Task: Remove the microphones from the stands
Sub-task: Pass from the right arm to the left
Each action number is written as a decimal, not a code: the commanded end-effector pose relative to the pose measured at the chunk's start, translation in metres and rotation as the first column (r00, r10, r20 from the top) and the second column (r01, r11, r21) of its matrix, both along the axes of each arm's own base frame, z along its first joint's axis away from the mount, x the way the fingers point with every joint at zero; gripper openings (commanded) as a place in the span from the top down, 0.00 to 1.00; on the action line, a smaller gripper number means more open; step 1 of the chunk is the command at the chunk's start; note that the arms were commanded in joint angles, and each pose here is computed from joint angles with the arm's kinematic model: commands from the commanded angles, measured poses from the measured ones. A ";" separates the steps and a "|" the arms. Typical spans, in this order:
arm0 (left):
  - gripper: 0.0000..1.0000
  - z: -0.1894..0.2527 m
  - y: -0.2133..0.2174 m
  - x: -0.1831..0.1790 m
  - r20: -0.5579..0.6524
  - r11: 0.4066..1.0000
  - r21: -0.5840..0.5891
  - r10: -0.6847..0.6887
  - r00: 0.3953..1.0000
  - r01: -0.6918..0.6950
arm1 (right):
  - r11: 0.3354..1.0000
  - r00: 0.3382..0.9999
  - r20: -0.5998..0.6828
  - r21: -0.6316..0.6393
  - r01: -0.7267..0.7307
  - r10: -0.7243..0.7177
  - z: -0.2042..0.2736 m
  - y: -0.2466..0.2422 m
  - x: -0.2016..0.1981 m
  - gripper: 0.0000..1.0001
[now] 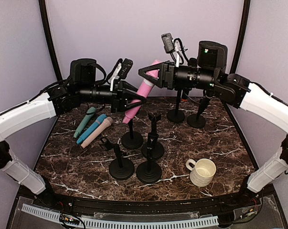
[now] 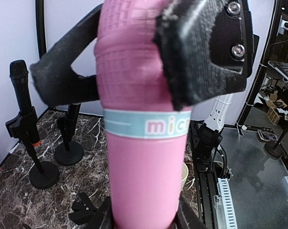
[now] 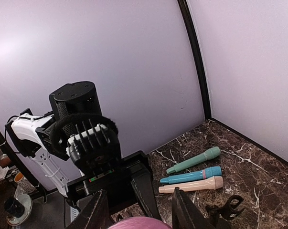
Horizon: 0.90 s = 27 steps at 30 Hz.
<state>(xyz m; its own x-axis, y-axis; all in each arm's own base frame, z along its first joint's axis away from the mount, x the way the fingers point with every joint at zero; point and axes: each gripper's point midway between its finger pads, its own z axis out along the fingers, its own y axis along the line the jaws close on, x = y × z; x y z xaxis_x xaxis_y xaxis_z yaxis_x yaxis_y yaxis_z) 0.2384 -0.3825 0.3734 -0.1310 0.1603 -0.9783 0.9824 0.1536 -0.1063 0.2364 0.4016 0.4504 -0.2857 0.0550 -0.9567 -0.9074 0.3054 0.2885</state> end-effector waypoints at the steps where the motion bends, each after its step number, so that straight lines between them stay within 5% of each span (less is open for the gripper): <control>1: 0.67 0.018 0.000 -0.006 0.008 0.999 -0.035 -0.016 1.000 0.017 | 0.999 0.998 0.065 0.039 -0.026 0.023 0.022 0.003 -0.008 0.79; 7: 0.78 0.015 0.001 -0.004 -0.024 1.000 -0.030 0.007 1.000 -0.008 | 0.999 0.998 0.070 0.032 -0.004 0.002 0.018 0.001 -0.005 0.69; 11: 0.81 0.010 0.009 0.004 -0.034 0.996 -0.006 0.086 0.996 -0.086 | 0.997 0.995 0.078 0.043 0.062 -0.065 0.018 -0.008 0.002 0.36; 14: 0.85 0.006 0.028 0.019 -0.006 0.974 0.041 0.225 0.974 -0.224 | 0.983 0.981 0.081 0.058 0.173 -0.177 0.021 -0.025 0.013 0.22; 21: 0.86 -0.014 0.105 0.061 0.006 0.854 0.177 0.495 0.869 -0.489 | 0.895 0.898 0.025 0.098 0.435 -0.439 0.021 -0.094 0.043 0.16; 27: 0.86 -0.112 0.165 0.081 0.009 0.667 0.487 0.642 0.766 -0.564 | 0.810 0.810 -0.059 0.031 0.586 -0.584 -0.013 -0.146 0.066 0.15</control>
<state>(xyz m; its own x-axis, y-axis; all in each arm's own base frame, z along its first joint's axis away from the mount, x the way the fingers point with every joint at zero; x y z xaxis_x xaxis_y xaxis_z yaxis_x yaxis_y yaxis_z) 0.3194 -0.2535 0.3435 -0.3122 0.2372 -0.9199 0.7148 0.6965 -0.0630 0.2862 0.2878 0.4506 -0.2093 0.2181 -0.9532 -0.6636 0.6843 0.3023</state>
